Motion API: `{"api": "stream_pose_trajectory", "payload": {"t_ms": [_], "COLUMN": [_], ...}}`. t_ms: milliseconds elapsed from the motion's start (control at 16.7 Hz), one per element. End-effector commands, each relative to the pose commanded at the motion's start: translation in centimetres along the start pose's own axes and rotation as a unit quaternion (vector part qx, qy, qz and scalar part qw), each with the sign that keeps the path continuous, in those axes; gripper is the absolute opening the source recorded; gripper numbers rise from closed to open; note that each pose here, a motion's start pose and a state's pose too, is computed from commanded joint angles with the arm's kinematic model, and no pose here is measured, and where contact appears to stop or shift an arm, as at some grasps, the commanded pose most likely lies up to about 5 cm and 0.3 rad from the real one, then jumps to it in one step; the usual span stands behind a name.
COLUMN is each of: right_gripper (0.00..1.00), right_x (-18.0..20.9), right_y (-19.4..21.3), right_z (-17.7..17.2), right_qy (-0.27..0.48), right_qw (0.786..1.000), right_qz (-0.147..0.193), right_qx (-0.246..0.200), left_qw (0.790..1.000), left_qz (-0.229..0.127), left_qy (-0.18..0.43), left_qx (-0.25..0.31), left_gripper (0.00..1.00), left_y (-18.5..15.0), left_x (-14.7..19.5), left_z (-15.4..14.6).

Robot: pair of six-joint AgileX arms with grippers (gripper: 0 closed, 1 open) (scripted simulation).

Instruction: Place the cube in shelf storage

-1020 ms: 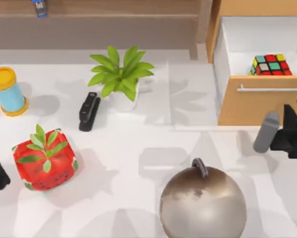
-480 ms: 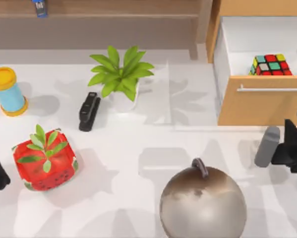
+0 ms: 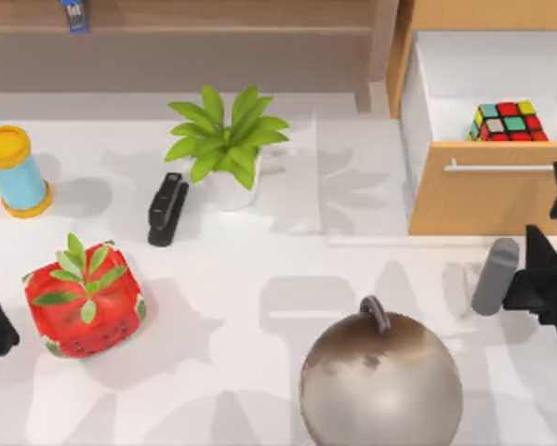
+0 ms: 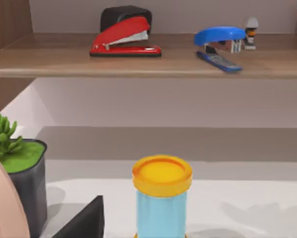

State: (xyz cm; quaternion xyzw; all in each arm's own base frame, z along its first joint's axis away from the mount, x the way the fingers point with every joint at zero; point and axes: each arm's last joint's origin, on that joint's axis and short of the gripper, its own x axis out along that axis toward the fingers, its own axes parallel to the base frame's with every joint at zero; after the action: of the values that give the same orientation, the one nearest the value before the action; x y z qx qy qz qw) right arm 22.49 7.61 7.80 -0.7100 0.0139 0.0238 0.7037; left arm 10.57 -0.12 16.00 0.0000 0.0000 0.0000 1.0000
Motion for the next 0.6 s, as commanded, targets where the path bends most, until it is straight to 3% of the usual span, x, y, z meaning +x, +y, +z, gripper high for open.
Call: {"api": "stream_pose_trajectory", "payload": {"t_ms": [360,600], "right_gripper": [1.00,1.00], "right_x": [0.9,1.9], "right_y": [-0.9,-1.6], "right_z": [3.4,6.8], "right_qy": [-0.076,-0.141], "right_qw": [0.997,0.990], "right_qz": [-0.018,-0.012], "right_qx": [0.011,0.019], "left_qw": [1.000,1.000], "left_qz": [0.000,0.000], "left_qy": [0.000,0.000], "left_qx": [0.000,0.000], "left_gripper": [1.00,1.00], "left_y": [0.0,0.0], "left_x": [0.0,0.0], "left_z": [0.0,0.0]}}
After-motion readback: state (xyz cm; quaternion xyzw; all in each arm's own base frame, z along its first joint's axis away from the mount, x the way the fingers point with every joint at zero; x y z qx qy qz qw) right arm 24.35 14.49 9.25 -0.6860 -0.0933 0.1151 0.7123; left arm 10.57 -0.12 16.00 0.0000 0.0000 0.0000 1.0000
